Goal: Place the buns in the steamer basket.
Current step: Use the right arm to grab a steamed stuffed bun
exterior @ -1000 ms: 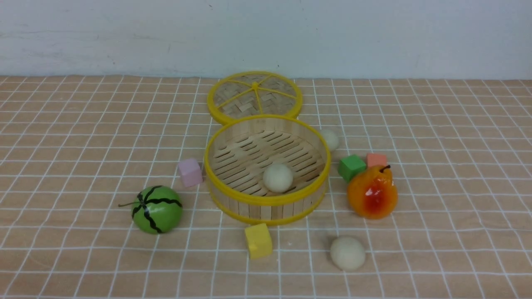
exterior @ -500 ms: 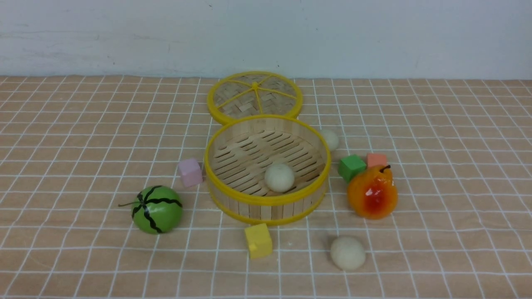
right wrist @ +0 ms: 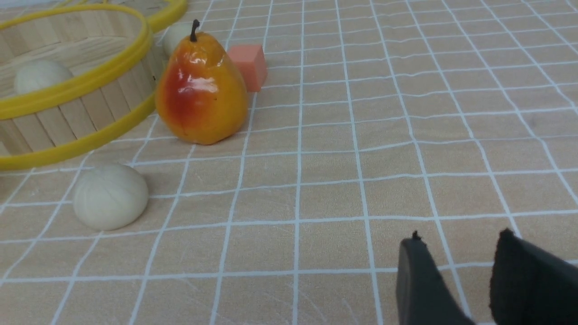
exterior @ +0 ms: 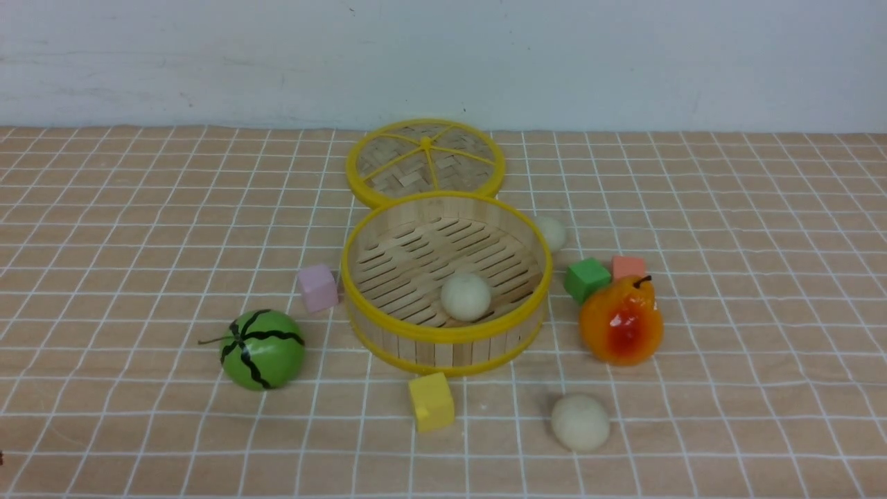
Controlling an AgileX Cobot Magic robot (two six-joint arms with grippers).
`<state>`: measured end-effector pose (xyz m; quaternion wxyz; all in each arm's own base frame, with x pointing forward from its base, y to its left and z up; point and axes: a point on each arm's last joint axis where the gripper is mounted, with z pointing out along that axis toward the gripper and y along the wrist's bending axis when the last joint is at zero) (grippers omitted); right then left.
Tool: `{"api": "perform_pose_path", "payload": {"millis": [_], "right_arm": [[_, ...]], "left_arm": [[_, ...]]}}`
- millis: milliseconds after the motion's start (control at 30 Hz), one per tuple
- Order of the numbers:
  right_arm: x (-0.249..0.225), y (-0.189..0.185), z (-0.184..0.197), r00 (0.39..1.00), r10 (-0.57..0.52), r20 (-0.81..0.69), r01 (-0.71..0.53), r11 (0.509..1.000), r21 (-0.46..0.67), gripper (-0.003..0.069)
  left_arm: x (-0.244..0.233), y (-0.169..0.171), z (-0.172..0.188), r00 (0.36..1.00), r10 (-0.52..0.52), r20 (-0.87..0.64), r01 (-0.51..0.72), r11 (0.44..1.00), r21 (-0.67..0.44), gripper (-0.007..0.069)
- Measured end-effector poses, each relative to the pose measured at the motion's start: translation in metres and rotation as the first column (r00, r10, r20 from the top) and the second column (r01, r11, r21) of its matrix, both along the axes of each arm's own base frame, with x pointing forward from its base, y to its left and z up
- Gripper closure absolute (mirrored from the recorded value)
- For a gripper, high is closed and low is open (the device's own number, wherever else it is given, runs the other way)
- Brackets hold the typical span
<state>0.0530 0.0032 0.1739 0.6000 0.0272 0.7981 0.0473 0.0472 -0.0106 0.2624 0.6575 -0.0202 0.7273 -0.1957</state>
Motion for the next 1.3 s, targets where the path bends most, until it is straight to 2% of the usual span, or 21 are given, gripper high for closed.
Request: {"api": "perform_pose_path", "payload": {"millis": [167,333,567,1000,1133,1167,1200,1300], "right_arm": [[0.0,0.0,0.0,1.0,0.0,0.0,0.0,1.0,0.0,0.0419],[0.0,0.0,0.0,1.0,0.0,0.0,0.0,1.0,0.0,0.0419],[0.0,0.0,0.0,1.0,0.0,0.0,0.0,1.0,0.0,0.0419],[0.0,-0.001,0.001,1.0,-0.002,0.011,0.002,1.0,-0.015,0.0419],[0.003,-0.001,0.014,0.986,-0.027,0.164,0.016,0.998,0.067,0.0419],[0.004,-0.001,0.023,0.964,-0.056,0.261,0.015,0.987,0.159,0.0419],[0.004,-0.002,0.027,0.952,-0.072,0.298,0.01,0.979,0.204,0.0419],[0.002,-0.004,0.04,0.899,-0.11,0.424,-0.009,0.963,0.268,0.0419]], "left_arm": [[0.007,0.007,-0.039,0.985,0.173,0.017,-0.173,0.985,-0.006,0.0638],[0.009,0.011,-0.071,0.968,0.245,-0.047,-0.245,0.969,0.015,0.0638],[0.006,0.013,-0.091,0.934,0.278,-0.222,-0.27,0.961,0.067,0.0638],[0.005,0.013,-0.093,0.93,0.28,-0.239,-0.27,0.96,0.075,0.0638],[0.005,0.013,-0.093,0.93,0.28,-0.24,-0.27,0.96,0.075,0.0635],[0.005,0.013,-0.093,0.929,0.28,-0.241,-0.27,0.96,0.075,0.0634],[0.005,0.013,-0.093,0.929,0.28,-0.241,-0.27,0.96,0.075,0.0632],[0.005,0.013,-0.093,0.929,0.28,-0.242,-0.27,0.96,0.076,0.0629]]}}
